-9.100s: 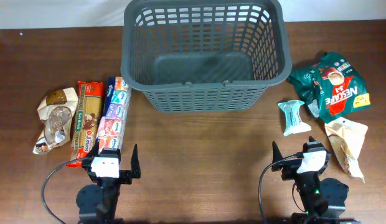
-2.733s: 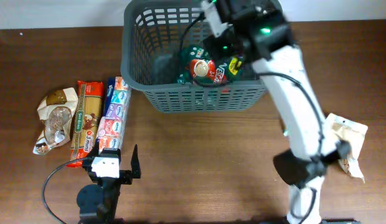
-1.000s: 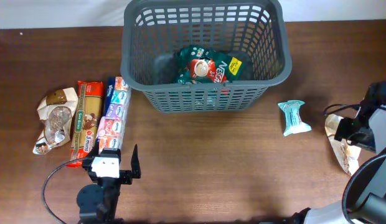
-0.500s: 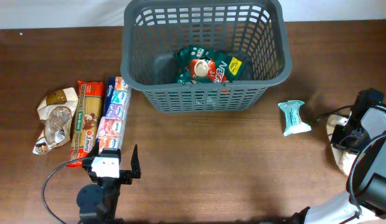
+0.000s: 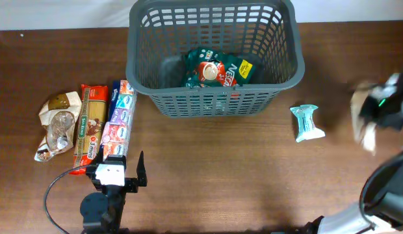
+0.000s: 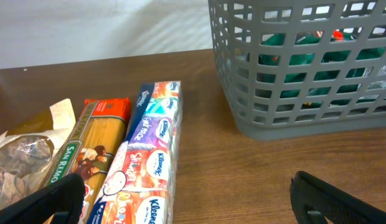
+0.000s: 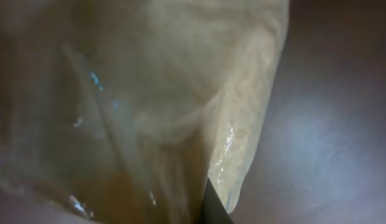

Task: Pack container
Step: 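Lift the tan bag into the basket and open the right gripper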

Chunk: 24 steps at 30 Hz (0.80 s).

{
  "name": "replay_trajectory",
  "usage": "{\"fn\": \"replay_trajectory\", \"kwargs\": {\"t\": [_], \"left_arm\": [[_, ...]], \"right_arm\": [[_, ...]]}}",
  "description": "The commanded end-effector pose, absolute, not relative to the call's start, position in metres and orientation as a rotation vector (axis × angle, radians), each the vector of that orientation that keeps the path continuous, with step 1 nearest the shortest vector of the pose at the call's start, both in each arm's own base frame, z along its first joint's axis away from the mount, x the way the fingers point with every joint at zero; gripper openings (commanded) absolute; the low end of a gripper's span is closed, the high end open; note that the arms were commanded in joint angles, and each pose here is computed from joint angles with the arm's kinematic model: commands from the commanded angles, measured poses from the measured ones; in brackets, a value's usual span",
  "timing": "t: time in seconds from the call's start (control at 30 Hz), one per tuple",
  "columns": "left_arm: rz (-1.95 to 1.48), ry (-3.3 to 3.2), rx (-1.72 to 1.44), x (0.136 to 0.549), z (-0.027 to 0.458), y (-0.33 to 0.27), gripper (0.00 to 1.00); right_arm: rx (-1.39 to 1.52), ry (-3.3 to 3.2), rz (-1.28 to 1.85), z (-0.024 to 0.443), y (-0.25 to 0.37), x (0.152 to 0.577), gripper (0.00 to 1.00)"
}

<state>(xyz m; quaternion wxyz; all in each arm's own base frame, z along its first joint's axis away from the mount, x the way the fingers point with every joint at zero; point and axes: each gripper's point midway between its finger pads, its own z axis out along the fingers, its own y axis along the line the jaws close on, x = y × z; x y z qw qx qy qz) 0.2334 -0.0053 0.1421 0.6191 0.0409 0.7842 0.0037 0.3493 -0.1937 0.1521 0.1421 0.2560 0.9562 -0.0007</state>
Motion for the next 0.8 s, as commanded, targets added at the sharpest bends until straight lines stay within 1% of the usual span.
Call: {"fn": "replay_trajectory", "kwargs": {"t": [0.0,0.07,0.13,0.2,0.27,0.33,0.37,0.43,0.5,0.63,0.77], "left_arm": [[-0.010,1.798,0.090,0.233,0.142,-0.007,0.99],[-0.010,1.798,0.090,0.233,0.142,-0.007,0.99],[-0.010,1.798,0.090,0.233,0.142,-0.007,0.99],[-0.010,1.798,0.090,0.233,0.142,-0.007,0.99],[-0.010,1.798,0.090,0.233,0.142,-0.007,0.99],[-0.010,1.798,0.090,0.233,0.142,-0.007,0.99],[-0.010,1.798,0.090,0.233,0.142,-0.007,0.99],[-0.010,1.798,0.090,0.233,0.142,-0.007,0.99],[-0.010,1.798,0.090,0.233,0.142,-0.007,0.99],[-0.010,1.798,0.090,0.233,0.142,-0.007,0.99],[-0.010,1.798,0.090,0.233,0.142,-0.007,0.99]], "right_arm": [[0.462,2.341,0.164,0.327,-0.149,0.384,0.04],[0.331,2.222,0.195,0.386,-0.122,0.387,0.04],[0.193,2.123,0.224,0.435,-0.086,0.384,0.03],[0.002,2.042,0.257,0.471,-0.040,0.379,0.04],[-0.249,1.964,0.293,0.496,0.023,0.371,0.04],[-0.445,1.913,0.333,0.502,0.073,0.365,0.04],[-0.551,1.892,0.333,0.499,0.099,0.365,0.04],[-0.668,1.888,0.302,0.487,0.129,0.369,0.04],[-0.745,1.924,0.231,0.462,0.155,0.384,0.04],[-0.830,2.019,0.146,0.398,0.193,0.433,0.04],[-0.870,2.108,0.132,0.332,0.213,0.479,0.04]]}}
